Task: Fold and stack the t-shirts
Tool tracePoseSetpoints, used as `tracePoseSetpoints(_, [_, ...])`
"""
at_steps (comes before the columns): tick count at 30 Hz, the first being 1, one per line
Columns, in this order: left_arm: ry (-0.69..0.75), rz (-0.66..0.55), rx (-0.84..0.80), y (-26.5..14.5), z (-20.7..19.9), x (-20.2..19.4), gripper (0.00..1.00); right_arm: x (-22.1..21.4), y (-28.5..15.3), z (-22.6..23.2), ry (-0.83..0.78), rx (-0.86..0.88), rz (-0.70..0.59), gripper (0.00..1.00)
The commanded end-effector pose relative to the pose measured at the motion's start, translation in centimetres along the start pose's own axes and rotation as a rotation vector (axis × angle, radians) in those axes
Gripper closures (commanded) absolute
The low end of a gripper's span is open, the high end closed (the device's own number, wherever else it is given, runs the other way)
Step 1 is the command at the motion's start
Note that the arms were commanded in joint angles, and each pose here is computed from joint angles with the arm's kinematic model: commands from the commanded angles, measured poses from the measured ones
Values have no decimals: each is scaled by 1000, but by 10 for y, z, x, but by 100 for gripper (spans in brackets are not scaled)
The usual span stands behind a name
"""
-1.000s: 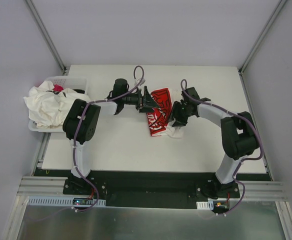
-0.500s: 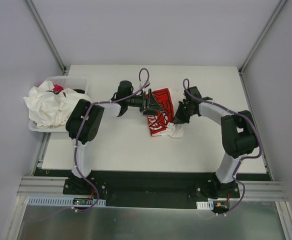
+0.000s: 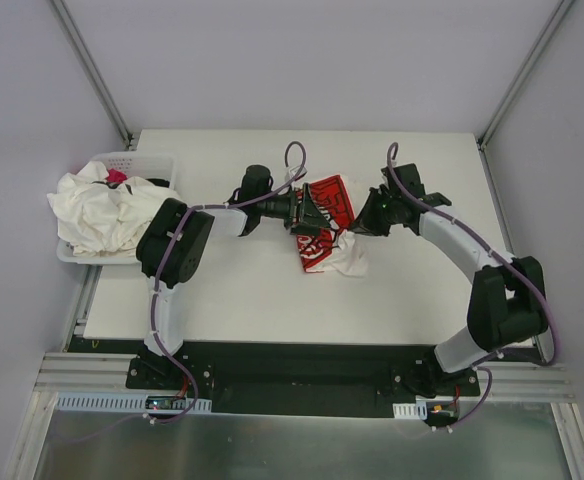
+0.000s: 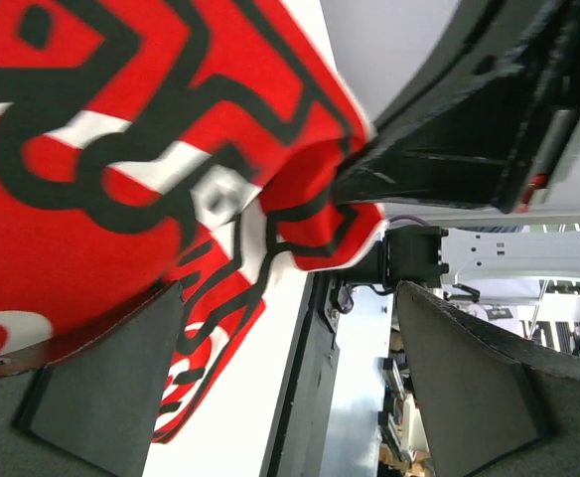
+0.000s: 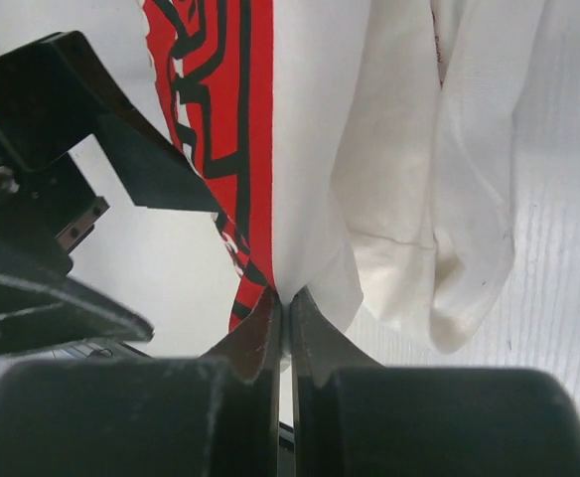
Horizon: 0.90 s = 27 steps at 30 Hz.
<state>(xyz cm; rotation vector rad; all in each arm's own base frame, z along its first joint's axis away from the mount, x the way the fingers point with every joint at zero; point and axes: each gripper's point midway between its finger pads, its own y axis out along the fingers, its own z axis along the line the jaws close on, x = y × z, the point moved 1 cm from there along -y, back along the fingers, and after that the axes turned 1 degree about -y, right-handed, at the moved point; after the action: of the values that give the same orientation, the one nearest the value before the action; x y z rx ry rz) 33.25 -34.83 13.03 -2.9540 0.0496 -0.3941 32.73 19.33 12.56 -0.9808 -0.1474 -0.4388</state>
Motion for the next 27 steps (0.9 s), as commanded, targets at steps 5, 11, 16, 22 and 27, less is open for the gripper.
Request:
tracePoseSetpoints(5, [86, 8, -2, -3, -9, 2, 13, -11, -41, -8, 5, -8, -57, 99])
tracePoseSetpoints(11, [100, 9, 20, -5, -9, 1, 13, -34, -49, -23, 19, -16, -33, 99])
tracePoseSetpoints(16, [91, 14, 26, -4, -4, -1, 13, -62, -46, -47, 34, -76, 31, 99])
tracePoseSetpoints(22, [89, 20, 33, -3, -1, 1, 13, -105, -46, -81, 58, -160, 120, 99])
tracePoseSetpoints(27, [90, 20, 32, -1, -1, 5, 13, -124, -49, -101, 46, -226, 159, 99])
